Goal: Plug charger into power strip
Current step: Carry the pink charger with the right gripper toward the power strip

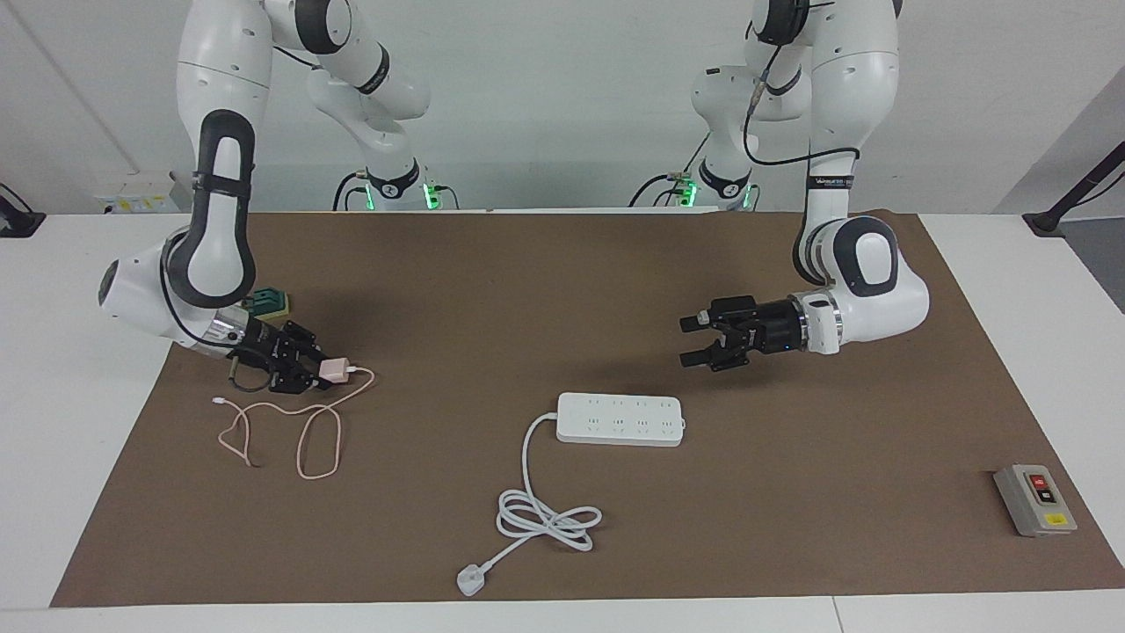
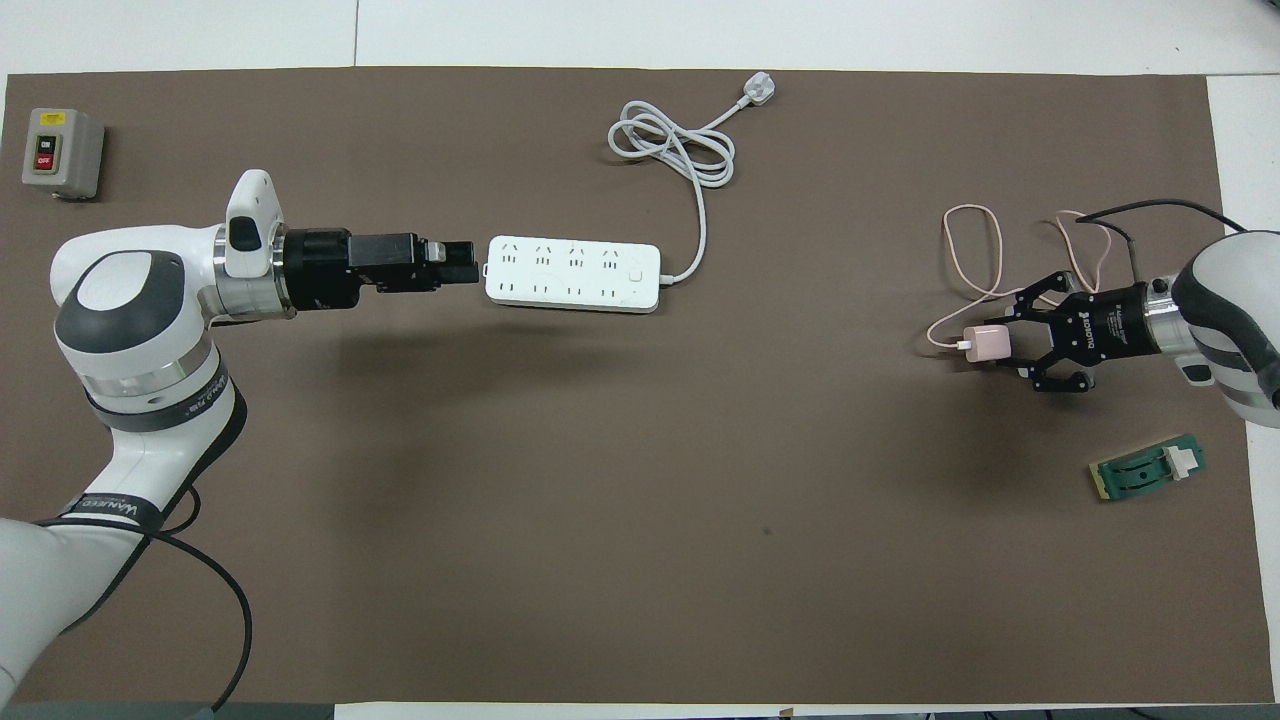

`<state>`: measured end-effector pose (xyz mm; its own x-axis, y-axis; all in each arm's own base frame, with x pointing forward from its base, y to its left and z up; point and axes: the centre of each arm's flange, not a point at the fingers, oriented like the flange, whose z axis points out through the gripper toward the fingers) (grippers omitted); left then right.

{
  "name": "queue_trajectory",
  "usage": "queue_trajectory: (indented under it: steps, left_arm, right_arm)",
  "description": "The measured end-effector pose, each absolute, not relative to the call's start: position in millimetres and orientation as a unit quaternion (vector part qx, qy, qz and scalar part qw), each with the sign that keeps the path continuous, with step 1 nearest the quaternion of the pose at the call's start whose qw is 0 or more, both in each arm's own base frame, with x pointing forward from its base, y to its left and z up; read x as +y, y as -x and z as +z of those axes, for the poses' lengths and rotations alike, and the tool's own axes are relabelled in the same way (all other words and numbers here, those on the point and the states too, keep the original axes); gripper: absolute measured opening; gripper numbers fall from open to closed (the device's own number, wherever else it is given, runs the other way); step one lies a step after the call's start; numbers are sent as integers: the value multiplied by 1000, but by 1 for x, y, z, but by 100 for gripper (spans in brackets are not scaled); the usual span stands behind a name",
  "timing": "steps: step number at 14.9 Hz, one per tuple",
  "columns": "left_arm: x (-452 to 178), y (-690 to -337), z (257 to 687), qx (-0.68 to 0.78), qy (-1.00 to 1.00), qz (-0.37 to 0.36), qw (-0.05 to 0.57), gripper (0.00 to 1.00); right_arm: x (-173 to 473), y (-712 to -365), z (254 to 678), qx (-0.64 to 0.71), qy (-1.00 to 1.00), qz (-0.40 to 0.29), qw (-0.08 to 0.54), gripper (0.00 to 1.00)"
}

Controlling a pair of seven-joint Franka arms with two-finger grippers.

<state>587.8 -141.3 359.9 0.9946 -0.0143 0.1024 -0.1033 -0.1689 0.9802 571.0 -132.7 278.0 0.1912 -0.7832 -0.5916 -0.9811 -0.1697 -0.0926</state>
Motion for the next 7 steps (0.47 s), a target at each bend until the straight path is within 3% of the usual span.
queue_trajectory:
  steps: [7]
  left_arm:
    - [-150,-550,347,-52,-708,44,703,100]
  right_arm:
    - [-65,-600,359,602,720,230,257,50]
